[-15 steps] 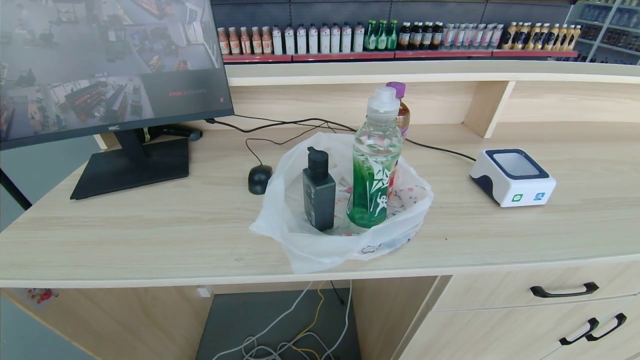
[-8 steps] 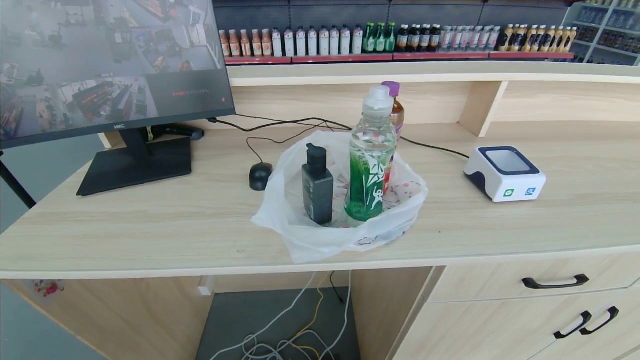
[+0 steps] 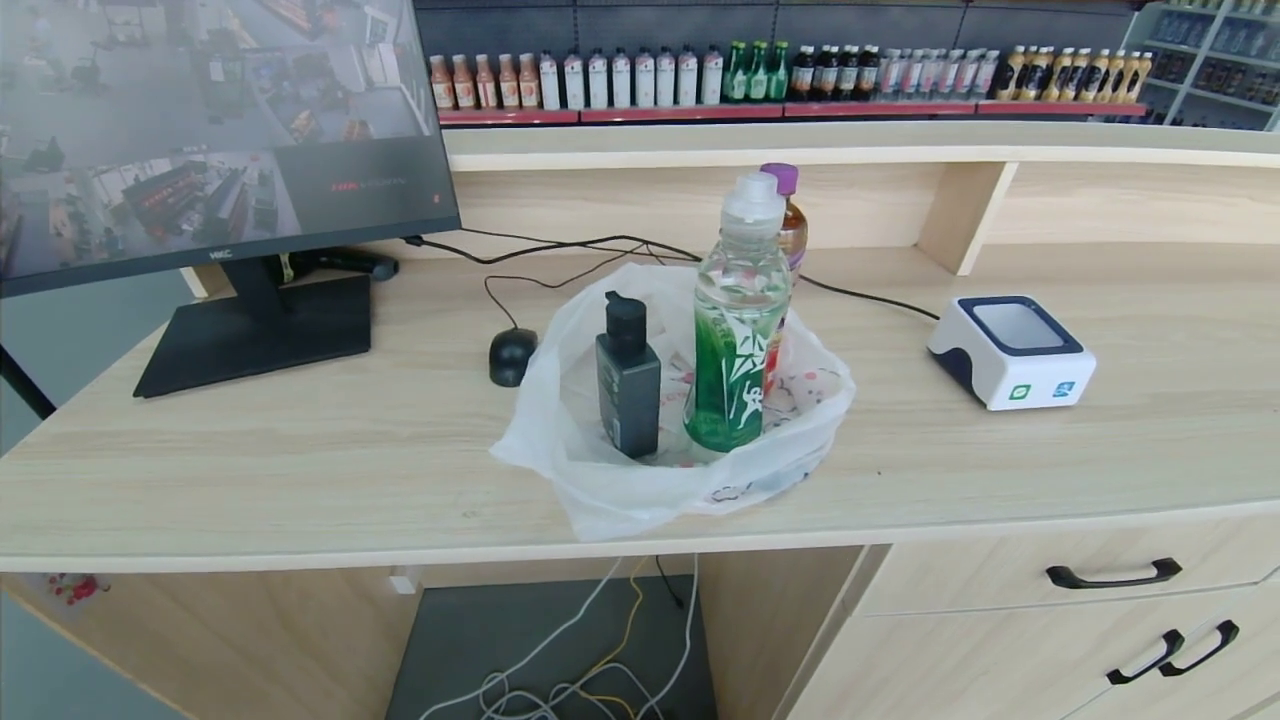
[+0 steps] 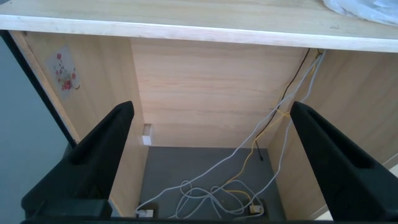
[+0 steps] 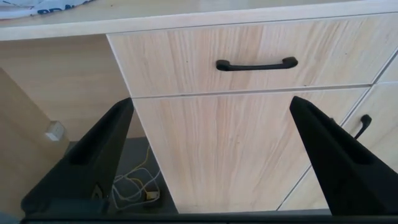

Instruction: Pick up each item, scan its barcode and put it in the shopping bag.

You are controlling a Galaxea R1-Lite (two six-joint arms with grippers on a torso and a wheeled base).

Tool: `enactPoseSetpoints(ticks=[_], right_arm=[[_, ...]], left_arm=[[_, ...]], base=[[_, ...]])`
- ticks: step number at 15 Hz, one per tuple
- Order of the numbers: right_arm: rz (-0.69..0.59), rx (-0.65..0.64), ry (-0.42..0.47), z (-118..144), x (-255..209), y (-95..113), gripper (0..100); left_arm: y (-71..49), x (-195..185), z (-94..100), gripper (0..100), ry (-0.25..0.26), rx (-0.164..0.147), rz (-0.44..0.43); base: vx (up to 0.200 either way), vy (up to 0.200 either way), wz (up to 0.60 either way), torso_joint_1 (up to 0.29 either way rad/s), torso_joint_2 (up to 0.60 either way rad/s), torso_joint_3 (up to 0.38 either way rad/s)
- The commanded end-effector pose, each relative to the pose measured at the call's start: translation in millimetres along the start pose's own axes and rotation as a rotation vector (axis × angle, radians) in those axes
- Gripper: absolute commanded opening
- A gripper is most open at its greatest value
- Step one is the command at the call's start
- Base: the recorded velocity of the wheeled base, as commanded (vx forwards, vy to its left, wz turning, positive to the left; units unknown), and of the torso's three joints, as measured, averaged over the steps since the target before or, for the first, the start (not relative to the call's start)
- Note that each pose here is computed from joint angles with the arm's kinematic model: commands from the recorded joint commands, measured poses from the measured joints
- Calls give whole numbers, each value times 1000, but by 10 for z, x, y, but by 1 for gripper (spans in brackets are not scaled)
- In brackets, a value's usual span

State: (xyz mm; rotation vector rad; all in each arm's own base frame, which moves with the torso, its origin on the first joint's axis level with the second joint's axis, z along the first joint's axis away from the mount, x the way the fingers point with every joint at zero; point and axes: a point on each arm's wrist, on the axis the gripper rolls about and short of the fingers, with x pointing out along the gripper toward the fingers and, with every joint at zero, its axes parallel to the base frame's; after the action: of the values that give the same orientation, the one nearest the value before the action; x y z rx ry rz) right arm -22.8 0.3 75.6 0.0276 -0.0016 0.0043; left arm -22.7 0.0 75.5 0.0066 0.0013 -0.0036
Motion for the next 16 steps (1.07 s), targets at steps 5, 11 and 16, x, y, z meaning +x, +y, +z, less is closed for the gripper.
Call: enactPoseSetpoints(ticks=[5, 11, 16], right_arm=[[0, 0, 2, 1, 1, 0, 100], [0, 0, 2, 1, 1, 0, 100], [0, 0, 2, 1, 1, 0, 100]], left_arm=[[0, 0, 0, 100, 0, -2, 1], [0, 0, 0, 100, 0, -5, 1], [0, 0, -2, 100, 2, -5, 1]], base=[[0, -200, 0, 4, 5, 3], [0, -200, 0, 2, 2, 6], [0, -200, 0, 5, 3, 4]])
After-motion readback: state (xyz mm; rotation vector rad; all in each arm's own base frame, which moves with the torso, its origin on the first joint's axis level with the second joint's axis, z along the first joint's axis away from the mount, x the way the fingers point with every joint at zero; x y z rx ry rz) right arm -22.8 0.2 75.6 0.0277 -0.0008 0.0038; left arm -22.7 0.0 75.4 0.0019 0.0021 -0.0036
